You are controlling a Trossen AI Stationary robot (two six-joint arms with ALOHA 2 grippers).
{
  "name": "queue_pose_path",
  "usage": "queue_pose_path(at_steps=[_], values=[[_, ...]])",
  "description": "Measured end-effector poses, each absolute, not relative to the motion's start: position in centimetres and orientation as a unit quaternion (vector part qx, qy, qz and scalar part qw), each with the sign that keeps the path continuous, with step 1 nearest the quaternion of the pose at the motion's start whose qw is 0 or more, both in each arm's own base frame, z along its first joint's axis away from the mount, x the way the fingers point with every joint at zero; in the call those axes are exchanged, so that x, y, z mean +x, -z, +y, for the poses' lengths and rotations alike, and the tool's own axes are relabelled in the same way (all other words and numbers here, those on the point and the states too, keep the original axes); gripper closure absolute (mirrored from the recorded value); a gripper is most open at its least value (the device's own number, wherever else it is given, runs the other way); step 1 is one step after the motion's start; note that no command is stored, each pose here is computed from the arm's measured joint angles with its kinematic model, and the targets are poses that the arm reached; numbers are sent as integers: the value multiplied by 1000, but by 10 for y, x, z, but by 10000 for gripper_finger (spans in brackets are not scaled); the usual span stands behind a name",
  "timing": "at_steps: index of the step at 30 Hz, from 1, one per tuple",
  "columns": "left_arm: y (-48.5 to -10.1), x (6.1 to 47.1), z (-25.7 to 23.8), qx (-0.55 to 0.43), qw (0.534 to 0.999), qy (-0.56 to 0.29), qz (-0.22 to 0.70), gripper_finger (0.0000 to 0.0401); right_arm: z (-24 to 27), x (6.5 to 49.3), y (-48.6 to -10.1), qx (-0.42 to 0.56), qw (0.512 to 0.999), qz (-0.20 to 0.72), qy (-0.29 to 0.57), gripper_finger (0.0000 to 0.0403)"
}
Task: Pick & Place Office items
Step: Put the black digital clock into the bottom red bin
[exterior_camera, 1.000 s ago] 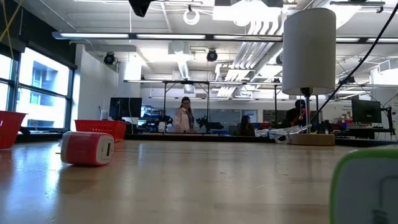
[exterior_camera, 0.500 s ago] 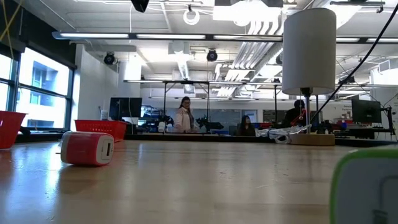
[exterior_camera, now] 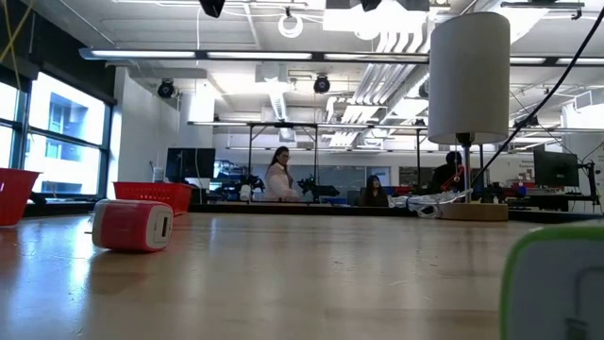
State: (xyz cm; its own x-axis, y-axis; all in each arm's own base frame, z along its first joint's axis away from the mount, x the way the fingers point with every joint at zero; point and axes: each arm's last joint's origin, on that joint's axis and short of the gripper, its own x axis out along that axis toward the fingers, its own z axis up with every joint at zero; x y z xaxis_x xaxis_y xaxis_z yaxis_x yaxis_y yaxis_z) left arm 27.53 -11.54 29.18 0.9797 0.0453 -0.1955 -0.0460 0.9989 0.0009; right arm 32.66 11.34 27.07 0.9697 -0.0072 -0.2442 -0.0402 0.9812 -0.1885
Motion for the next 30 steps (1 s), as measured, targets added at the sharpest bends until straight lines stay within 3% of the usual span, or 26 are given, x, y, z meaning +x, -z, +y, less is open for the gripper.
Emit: queue_pose_path(at_steps=[15, 23, 30], values=[[-291, 275, -115, -1, 994, -23, 103, 257, 114, 327, -271, -94, 988, 123, -16, 256], [-290, 275, -116, 17, 994, -20, 107, 137, 114, 326, -271, -97, 988, 123, -12, 256], [-291, 274, -116, 69, 992, -31, 105, 115, 119, 322, -267, -106, 983, 142, 43, 256]])
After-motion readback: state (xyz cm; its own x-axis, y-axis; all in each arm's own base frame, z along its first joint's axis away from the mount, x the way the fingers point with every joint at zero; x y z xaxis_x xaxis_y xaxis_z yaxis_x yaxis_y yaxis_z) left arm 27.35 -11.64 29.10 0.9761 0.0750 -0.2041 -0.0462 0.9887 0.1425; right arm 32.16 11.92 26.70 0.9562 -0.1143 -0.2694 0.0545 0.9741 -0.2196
